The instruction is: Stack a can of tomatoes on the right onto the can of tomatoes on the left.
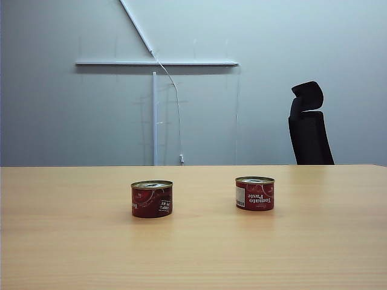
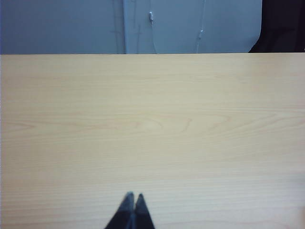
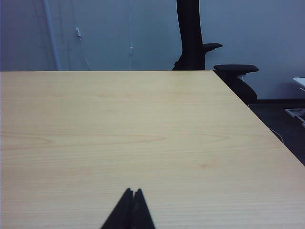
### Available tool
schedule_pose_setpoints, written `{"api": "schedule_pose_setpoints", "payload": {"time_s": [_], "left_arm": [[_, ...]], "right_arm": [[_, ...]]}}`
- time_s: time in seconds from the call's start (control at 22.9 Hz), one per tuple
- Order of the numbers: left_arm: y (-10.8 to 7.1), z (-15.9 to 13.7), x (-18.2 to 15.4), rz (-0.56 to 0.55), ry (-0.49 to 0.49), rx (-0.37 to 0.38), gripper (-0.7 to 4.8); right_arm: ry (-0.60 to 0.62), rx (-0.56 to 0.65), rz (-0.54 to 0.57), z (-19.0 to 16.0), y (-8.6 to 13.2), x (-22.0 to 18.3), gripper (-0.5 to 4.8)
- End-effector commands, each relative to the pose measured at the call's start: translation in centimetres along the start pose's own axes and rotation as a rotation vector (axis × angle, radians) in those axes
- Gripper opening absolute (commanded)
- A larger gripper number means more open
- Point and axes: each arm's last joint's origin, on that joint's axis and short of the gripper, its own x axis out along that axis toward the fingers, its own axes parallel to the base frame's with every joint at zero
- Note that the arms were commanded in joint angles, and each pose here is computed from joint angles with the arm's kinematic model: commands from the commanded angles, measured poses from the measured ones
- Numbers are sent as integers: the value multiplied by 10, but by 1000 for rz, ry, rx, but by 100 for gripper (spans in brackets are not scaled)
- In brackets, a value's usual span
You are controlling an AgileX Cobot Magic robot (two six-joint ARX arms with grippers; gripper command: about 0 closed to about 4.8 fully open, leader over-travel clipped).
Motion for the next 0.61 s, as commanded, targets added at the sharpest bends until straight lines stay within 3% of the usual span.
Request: {"api": "schedule_pose_setpoints", "payload": {"time_s": [0.04,0.48,0.61], "left_arm": [[0,1,0,-6,-8,1,-4],[0,1,0,-7,-7,1,-4],[-7,0,1,-56,10,5,-4]], "right_arm": [[-16,1,-1,1,0,0,-8],[-21,2,1,1,0,0,-8],[-77,54,90,7,2,0,-8]]}}
